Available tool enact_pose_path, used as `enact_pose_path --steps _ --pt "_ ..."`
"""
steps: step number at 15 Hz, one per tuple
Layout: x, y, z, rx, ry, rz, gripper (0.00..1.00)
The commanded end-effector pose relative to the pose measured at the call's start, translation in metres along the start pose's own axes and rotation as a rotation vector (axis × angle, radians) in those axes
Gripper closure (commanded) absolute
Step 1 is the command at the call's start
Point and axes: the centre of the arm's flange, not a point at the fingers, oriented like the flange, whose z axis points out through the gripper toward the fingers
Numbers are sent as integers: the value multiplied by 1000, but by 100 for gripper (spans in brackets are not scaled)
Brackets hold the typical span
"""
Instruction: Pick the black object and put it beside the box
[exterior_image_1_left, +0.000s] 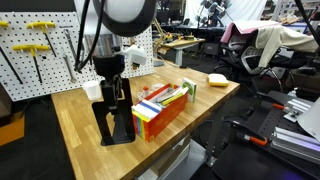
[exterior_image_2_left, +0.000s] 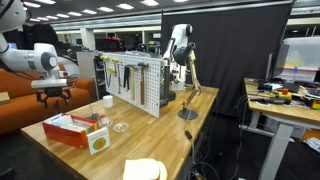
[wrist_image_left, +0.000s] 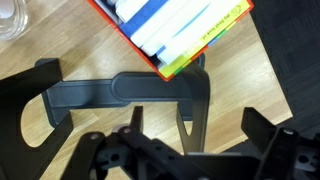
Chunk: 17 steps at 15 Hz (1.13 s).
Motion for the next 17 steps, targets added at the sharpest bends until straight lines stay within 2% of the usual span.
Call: enact_pose_path --steps 1,11,12,14,15,17 --pt "0 0 0 0 0 0 0" --pt "-9 7 -49 -63 75 33 0" --pt "-12 6 -54 -53 82 34 0" --pt "-13 3 -58 32 107 43 0" --pt "1 5 -52 -17 76 41 0" --pt "-2 2 -54 12 82 47 0"
